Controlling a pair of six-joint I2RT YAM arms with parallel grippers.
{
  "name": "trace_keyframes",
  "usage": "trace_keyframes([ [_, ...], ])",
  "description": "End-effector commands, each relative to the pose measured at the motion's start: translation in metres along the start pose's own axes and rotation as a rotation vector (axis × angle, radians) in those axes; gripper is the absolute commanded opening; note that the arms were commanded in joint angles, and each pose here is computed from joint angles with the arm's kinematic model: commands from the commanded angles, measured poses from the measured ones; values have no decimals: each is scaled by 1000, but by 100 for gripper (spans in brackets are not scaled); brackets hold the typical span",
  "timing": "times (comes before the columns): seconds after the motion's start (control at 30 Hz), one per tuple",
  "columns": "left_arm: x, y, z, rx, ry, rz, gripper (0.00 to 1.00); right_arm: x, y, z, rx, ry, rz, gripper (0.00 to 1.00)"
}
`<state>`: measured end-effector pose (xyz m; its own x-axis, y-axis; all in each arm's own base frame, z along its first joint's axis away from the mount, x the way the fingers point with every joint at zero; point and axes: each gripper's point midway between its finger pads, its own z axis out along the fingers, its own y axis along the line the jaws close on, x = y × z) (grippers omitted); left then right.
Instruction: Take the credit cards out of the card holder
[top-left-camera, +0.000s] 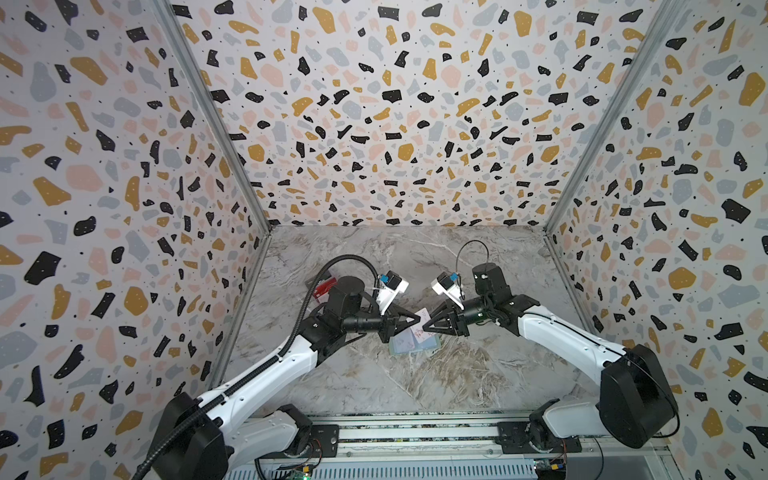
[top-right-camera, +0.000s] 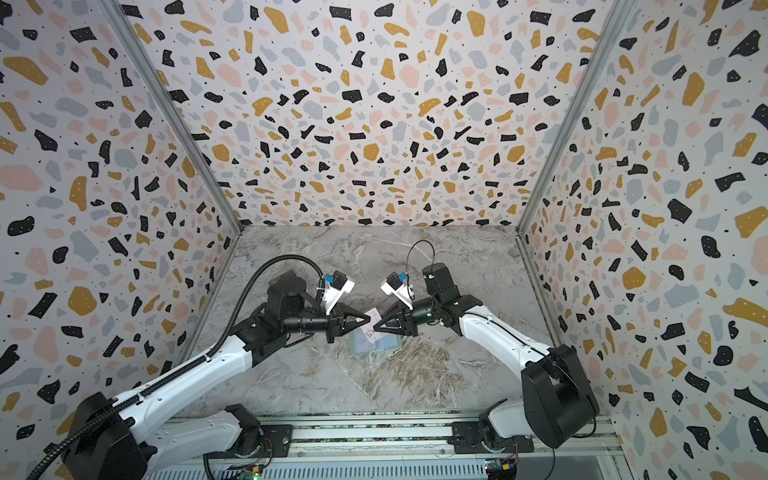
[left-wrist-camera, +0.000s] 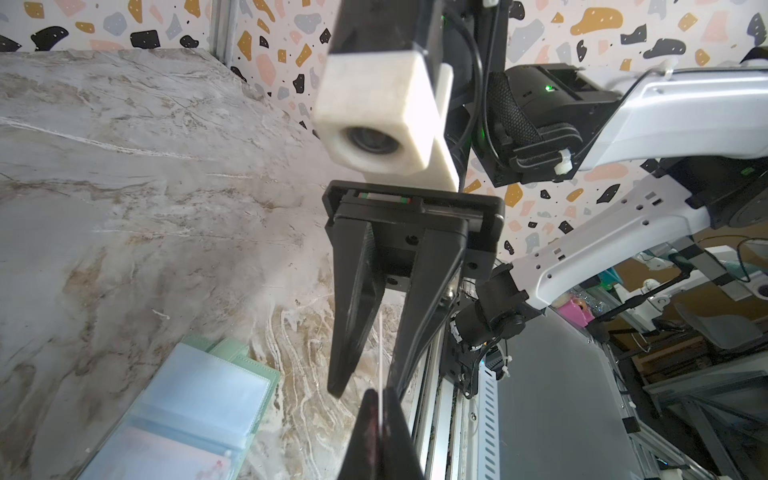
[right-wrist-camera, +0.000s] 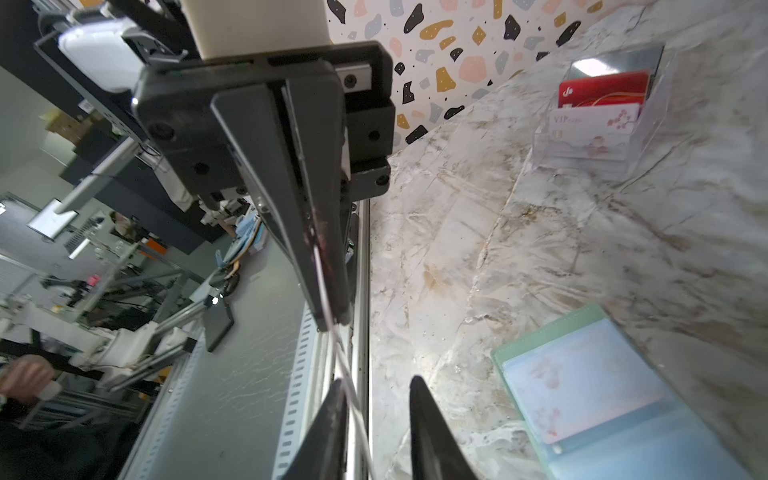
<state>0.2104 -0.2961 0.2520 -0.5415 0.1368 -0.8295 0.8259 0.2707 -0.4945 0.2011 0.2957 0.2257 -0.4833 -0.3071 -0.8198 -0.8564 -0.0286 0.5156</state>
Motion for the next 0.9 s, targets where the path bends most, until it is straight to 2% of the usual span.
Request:
trace_keyframes([
  [0.0, -27, -10, -7, 4, -87, 39, 0, -18, 10, -10, 51, -53, -75, 45],
  [0.1, -32, -6, -8, -22, -122, 29, 0, -23, 14, -16, 87, -91, -93, 59],
  [0.2, -46, -2, -13, -57, -203, 21, 0, -29, 14, -20, 126, -151, -100, 68],
  [0.47, -92, -7, -36, -58, -502, 25, 0, -51, 11, -33, 165, -389, -36, 76],
  [0.57, -96, -5, -38, -59, -541, 24, 0, -59, 15, -39, 142, -486, -15, 75],
  [0.63, -99, -5, -38, -49, -563, 18, 0, -64, 19, -40, 113, -520, -9, 69],
  [0.87, -104, 3, -29, -46, -555, -21, 0, -80, 27, -34, 89, -555, -40, 62],
])
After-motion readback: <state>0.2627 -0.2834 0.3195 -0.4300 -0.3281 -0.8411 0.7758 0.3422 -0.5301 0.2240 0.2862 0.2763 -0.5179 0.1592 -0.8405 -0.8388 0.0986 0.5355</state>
